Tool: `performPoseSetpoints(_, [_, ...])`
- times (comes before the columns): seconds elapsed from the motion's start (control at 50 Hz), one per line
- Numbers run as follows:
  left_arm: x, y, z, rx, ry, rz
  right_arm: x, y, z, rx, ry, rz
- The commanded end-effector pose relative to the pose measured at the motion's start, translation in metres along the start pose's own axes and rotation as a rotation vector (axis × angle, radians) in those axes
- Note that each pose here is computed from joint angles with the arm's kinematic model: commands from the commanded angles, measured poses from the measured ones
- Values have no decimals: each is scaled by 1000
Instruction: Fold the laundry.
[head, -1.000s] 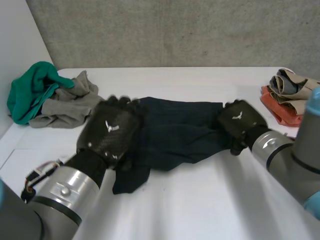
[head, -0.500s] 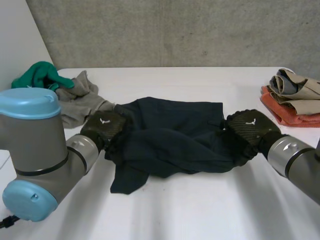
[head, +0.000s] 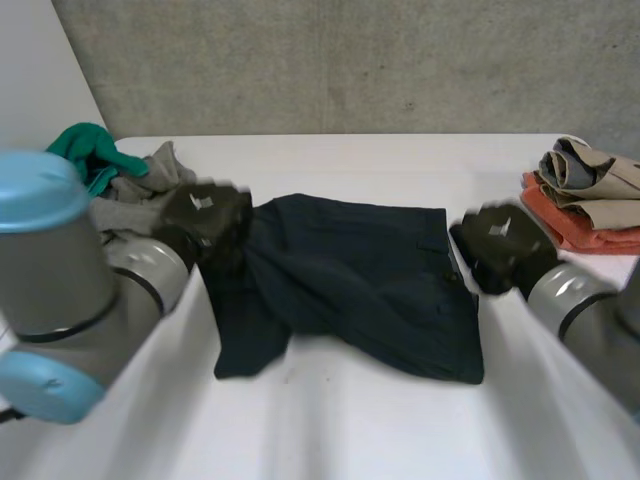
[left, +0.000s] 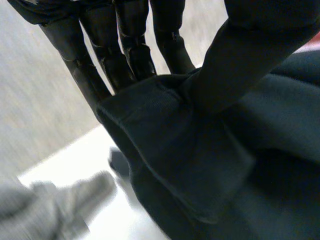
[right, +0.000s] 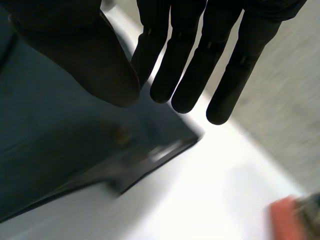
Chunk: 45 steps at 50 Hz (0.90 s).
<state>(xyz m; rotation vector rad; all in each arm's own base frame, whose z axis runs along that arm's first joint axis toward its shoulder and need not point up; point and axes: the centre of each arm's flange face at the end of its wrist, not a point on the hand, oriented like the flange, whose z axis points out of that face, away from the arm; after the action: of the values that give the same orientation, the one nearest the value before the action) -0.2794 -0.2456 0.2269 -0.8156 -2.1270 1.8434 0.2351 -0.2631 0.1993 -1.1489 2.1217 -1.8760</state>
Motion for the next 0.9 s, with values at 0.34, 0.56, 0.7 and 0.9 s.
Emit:
performPoseSetpoints(0.34, [1, -37, -46, 98, -1, 17, -6, -33, -65, -98, -46, 279])
performPoseSetpoints(0.56, [0, -33, -26, 81, -2, 14, -95, 10, -81, -249, -259, 488])
performPoseSetpoints(0.7, [-1, -35, -25, 84, -2, 13, -90, 18, -70, -224, -103, 476])
performPoseSetpoints(0.9, [0, -32, -25, 77, 1, 10, -117, 28, -60, -248, -109, 466])
